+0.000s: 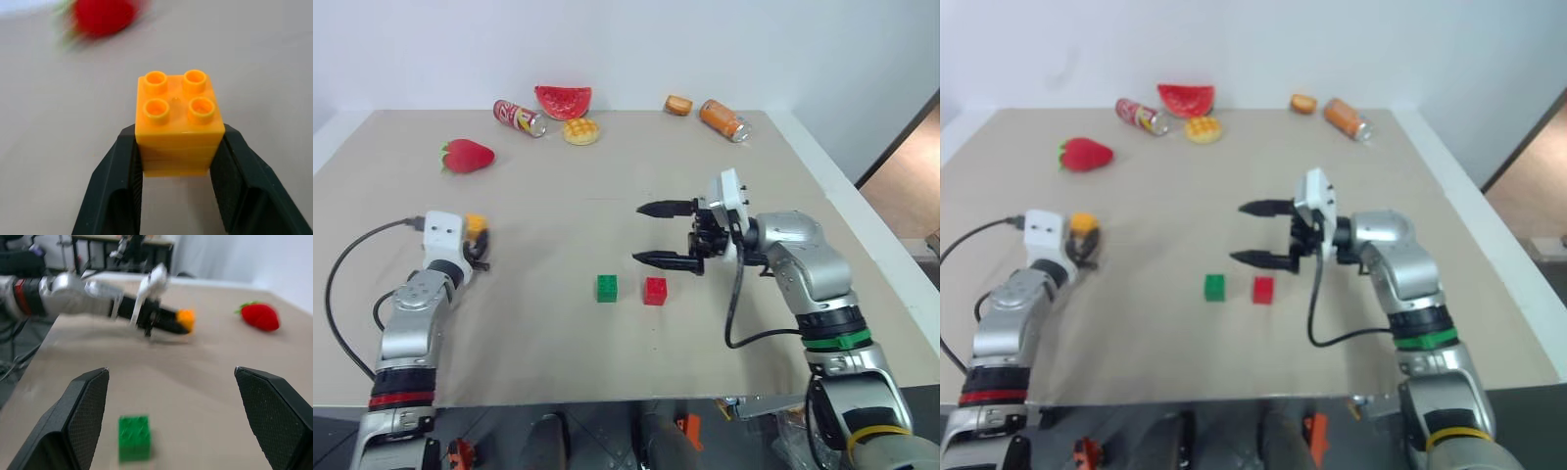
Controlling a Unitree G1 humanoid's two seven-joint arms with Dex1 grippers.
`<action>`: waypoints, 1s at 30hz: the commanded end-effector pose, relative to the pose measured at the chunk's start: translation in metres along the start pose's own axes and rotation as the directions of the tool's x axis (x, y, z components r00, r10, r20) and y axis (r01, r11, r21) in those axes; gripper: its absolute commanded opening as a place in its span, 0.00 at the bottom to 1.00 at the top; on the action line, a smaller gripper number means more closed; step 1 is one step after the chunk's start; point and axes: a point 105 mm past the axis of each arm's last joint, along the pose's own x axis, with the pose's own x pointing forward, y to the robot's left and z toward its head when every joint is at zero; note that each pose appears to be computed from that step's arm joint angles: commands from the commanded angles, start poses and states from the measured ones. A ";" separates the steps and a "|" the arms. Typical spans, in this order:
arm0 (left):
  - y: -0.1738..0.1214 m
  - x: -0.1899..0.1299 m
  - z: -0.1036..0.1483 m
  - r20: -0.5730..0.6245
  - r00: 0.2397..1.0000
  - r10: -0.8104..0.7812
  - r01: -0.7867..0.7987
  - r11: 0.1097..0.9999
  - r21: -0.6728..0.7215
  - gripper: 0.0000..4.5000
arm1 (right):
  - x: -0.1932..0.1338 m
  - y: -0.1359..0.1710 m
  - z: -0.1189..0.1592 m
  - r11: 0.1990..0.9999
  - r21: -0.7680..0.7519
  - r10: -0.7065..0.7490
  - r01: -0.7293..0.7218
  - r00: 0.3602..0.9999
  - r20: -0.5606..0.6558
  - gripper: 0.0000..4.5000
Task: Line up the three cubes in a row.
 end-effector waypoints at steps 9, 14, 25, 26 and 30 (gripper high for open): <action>-0.072 -0.037 -0.010 -0.008 0.659 -0.752 0.745 0.652 0.140 0.29 | -0.043 0.016 0.022 0.997 0.074 -0.030 0.029 0.999 0.012 0.95; -0.086 -0.023 -0.002 -0.001 0.561 -0.828 0.819 0.554 0.152 0.29 | -0.049 0.023 0.007 0.996 0.079 -0.041 0.047 0.997 -0.073 0.95; -0.079 -0.013 -0.010 -0.059 0.481 -0.875 0.872 0.471 0.132 0.29 | -0.051 0.027 0.002 0.993 0.086 -0.078 0.085 0.993 -0.086 0.95; -0.079 -0.013 -0.011 -0.063 0.477 -0.877 0.875 0.467 0.129 0.29 | -0.051 0.027 0.002 0.993 0.086 -0.079 0.086 0.993 -0.086 0.95; -0.077 -0.012 -0.014 -0.072 0.470 -0.880 0.879 0.460 0.124 0.29 | -0.052 0.027 0.002 0.992 0.084 -0.082 0.090 0.992 -0.090 0.95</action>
